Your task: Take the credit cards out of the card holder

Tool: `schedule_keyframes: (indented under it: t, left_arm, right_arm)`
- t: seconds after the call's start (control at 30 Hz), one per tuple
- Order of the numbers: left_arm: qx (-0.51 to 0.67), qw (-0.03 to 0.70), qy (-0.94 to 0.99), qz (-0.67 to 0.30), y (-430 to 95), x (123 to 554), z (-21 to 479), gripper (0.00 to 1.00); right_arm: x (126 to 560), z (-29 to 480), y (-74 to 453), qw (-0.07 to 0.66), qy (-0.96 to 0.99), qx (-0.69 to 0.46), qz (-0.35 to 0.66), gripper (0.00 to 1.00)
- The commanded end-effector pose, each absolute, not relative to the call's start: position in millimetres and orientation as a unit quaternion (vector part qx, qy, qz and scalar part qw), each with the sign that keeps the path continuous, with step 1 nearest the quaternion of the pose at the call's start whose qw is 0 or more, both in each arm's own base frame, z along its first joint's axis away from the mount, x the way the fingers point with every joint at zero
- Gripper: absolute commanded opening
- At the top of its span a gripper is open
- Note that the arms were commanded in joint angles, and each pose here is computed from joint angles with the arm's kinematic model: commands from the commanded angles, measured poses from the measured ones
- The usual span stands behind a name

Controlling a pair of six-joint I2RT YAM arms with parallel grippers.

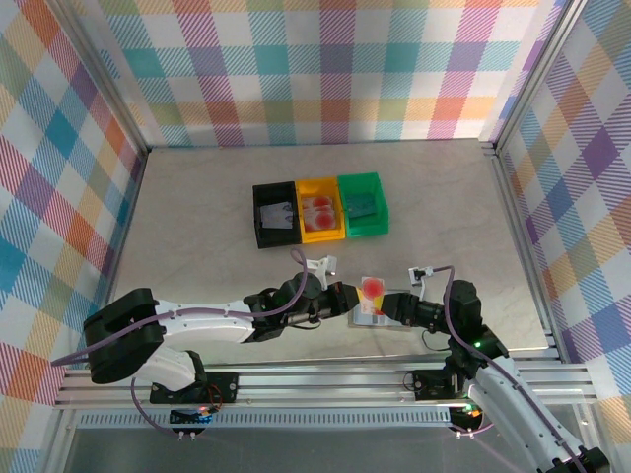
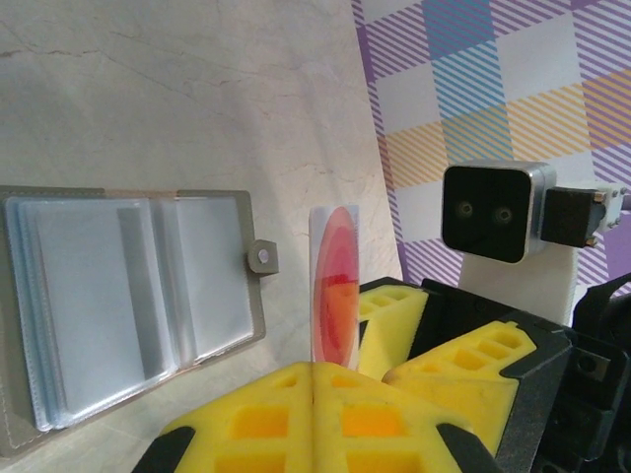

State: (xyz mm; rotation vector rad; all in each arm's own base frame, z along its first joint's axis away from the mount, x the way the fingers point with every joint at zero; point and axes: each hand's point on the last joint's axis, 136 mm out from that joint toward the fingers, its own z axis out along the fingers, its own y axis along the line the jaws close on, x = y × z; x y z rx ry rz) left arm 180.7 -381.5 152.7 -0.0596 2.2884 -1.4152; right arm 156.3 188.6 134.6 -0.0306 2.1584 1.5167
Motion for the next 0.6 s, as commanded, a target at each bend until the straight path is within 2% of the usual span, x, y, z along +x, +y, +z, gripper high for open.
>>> schedule_keyframes:
  t: [0.0,0.27,0.3,0.33,0.5,0.57]
  left_arm:
    - [-0.018,0.221,0.825,-0.520,-384,177,153,0.00]
    - [-0.008,0.230,0.828,-0.511,-382,179,157,0.00]
    - [-0.006,0.233,0.829,-0.508,-381,180,158,0.00]
    - [-0.004,0.236,0.829,-0.506,-380,181,161,0.00]
    - [-0.001,0.253,0.841,-0.479,-360,193,171,0.00]
    - [0.006,0.268,0.844,-0.464,-346,199,182,0.09]
  right_arm:
    - [157,145,190,0.267,0.784,-0.027,0.560,0.32]
    - [157,145,190,0.265,0.785,-0.026,0.559,0.15]
    - [157,144,190,0.265,0.786,-0.025,0.558,0.11]
    - [157,144,189,0.265,0.787,-0.023,0.557,0.01]
    - [161,148,187,0.269,0.789,-0.011,0.552,0.00]
    - [164,152,187,0.273,0.788,-0.005,0.551,0.00]
